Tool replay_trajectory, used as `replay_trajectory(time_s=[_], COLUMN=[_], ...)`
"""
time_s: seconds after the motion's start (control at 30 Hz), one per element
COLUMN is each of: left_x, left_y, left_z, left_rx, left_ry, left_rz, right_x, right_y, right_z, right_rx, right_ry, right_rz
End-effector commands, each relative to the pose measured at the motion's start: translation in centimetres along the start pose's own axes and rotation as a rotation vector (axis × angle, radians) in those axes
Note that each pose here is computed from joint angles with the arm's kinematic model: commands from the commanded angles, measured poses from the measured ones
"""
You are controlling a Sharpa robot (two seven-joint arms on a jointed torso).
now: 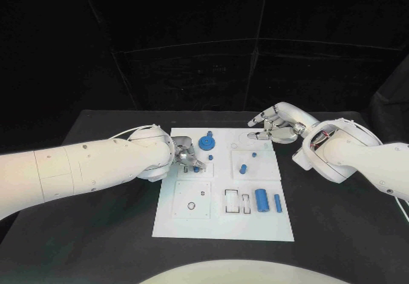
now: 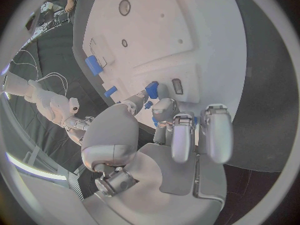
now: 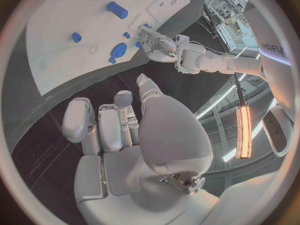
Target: Assemble the parts on the task board
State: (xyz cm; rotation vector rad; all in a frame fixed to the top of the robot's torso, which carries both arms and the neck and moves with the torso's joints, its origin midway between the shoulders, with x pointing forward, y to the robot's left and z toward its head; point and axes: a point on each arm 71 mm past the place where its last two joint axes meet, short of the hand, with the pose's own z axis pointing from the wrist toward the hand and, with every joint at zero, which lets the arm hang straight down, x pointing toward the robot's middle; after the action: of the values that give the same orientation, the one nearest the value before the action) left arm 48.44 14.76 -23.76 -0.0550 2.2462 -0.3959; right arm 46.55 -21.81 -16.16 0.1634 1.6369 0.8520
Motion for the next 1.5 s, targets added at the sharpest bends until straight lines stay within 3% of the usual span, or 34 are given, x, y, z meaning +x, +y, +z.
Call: replay_trajectory(time_s=[0.03, 0.17, 0.33, 0.5, 0.67, 0.73, 0.93, 1.13, 1.5], left_x=[-0.13, -0.67, -2.11, -4.60, -8.32, -9.58, -11.80, -12.22, -10.59], left_y=[0.22, 0.65, 0.87, 0.64, 1.00, 1.23, 1.84, 2.33, 3.24], left_z=[-0.05, -0.32, -0.92, -1.83, -2.65, -2.51, -1.21, 0.25, 2.54], left_rx=[-0.006, -0.012, -0.012, 0.004, -0.005, -0.021, -0.078, -0.123, -0.171], left_ry=[-0.004, -0.017, -0.022, -0.012, 0.008, 0.023, 0.045, 0.072, 0.113], left_rz=[-0.010, -0.024, -0.050, -0.064, -0.063, -0.050, -0.018, 0.001, 0.008], right_x=[-0.1, -0.2, -0.2, -0.3, -0.3, -0.2, -0.1, 0.0, 0.1], right_y=[0.1, 0.1, 0.0, -0.2, -0.3, -0.3, -0.1, -0.1, 0.1], right_z=[0.1, 0.1, 0.1, 0.2, 0.3, 0.3, 0.5, 0.6, 0.7], right_rx=[-0.010, -0.008, -0.006, -0.002, 0.002, 0.002, -0.001, -0.001, -0.016], right_ry=[-0.011, -0.012, -0.014, -0.015, -0.015, -0.015, -0.012, -0.010, -0.009], right_rz=[0.003, 0.004, 0.004, 0.004, 0.005, 0.005, 0.006, 0.006, 0.010])
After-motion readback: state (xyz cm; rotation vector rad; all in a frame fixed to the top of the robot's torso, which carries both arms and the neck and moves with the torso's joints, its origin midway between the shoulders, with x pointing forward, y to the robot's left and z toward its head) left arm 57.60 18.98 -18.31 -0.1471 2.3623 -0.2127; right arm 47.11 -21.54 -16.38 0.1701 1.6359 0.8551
